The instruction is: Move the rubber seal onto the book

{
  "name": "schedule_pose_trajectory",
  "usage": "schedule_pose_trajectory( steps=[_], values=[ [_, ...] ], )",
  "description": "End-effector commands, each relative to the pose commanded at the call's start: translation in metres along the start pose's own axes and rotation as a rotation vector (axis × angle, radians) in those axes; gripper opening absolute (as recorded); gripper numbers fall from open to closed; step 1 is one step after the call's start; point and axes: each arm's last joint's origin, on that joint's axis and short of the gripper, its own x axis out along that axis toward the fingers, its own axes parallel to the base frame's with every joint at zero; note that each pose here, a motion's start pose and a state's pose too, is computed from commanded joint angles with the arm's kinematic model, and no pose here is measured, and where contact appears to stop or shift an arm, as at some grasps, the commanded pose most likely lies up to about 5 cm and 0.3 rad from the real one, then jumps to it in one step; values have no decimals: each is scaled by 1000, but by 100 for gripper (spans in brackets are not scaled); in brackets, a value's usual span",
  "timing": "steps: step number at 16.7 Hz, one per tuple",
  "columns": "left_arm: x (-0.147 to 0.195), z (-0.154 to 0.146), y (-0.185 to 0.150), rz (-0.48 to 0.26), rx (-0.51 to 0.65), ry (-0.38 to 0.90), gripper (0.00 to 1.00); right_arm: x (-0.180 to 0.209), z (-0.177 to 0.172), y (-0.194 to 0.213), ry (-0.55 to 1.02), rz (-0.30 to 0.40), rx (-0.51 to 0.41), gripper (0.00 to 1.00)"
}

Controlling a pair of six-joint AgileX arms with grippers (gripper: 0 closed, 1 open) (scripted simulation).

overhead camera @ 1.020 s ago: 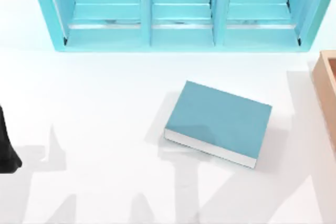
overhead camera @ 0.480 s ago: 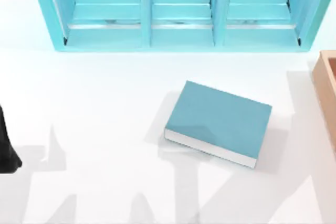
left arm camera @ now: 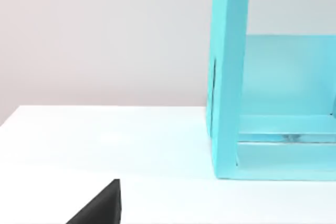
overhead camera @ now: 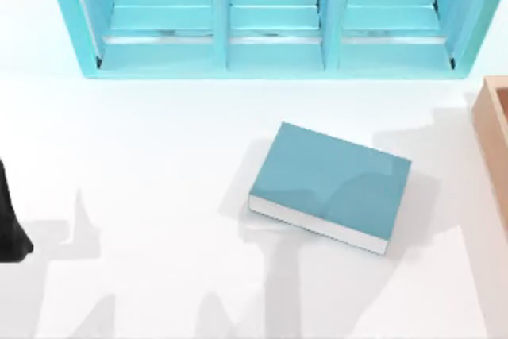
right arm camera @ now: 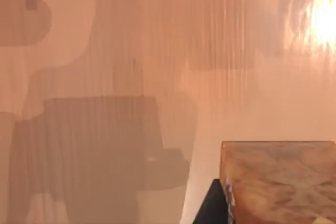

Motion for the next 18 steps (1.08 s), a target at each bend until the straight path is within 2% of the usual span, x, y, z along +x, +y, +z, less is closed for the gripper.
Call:
schedule_pose_trajectory(
  steps=[4,8,14,18],
  values=[
    [0,0,0,0,0,0,100,-65,30,11,-166,-25,0,0],
    [0,0,0,0,0,0,100,-109,39,27,-247,-23,1,0],
    [0,0,0,0,0,0,100,-136,32,56,-234,12,-21,0],
    [0,0,0,0,0,0,100,-131,21,78,-147,44,-20,0]
  ],
)
